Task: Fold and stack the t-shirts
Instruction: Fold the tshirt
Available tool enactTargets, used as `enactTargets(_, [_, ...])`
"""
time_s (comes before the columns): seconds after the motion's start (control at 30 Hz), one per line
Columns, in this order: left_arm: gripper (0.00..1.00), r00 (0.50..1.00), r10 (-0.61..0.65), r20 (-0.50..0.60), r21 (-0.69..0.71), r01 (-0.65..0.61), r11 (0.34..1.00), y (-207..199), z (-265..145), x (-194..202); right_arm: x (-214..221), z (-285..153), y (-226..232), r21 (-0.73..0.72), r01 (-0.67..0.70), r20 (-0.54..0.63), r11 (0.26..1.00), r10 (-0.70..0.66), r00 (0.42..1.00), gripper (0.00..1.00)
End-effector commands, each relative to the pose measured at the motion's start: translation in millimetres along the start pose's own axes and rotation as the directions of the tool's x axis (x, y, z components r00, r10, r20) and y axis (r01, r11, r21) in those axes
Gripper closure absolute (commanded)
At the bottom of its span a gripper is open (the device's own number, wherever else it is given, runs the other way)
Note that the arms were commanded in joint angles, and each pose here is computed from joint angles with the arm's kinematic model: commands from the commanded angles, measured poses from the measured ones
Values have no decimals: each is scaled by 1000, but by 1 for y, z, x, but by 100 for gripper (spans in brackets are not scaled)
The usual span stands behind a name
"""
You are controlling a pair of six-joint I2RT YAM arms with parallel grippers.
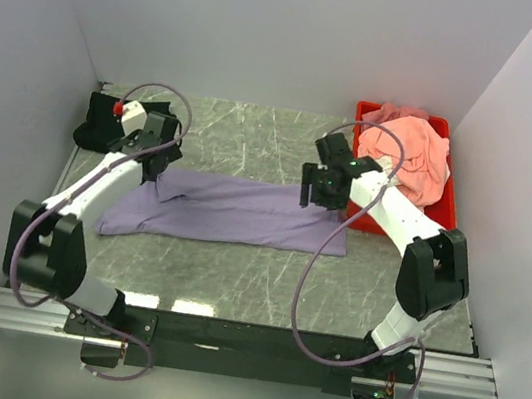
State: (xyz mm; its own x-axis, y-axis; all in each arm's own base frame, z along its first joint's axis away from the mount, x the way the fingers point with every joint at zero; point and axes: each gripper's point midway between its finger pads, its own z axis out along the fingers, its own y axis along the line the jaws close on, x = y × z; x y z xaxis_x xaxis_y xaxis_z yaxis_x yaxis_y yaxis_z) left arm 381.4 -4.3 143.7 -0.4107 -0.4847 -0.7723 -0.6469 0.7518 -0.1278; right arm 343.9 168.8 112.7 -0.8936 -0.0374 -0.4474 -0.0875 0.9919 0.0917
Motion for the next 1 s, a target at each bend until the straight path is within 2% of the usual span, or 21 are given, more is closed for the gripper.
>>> enactTargets(0.0, [0,997,-59,-51,58,62,996,4,-12,12,12,6,25,-56,73,5,996,-73,997,27])
enactTargets(0.07, [1,994,-69,-84,59,74,995,13,-12,29,20,12,40,-117,77,-12,990,-78,997,27])
enactTargets(0.23, [1,977,-107,-184,83,124,989,24,5,57,46,36,54,-136,86,-94,987,-100,991,27])
enactTargets(0.37, [1,953,-112,-281,67,136,989,37,19,89,62,51,51,-130,80,-131,988,-97,987,27])
enactTargets(0.57, [1,919,-145,-366,31,167,985,56,22,124,99,64,40,-129,61,-204,990,-87,975,26])
enactTargets(0.77, [1,920,-180,-349,-76,163,984,95,10,137,146,65,22,-124,42,-274,991,-75,959,26])
enactTargets(0.97, [1,922,-230,-312,-79,217,973,110,-9,137,179,48,27,-171,43,-306,984,-95,947,26])
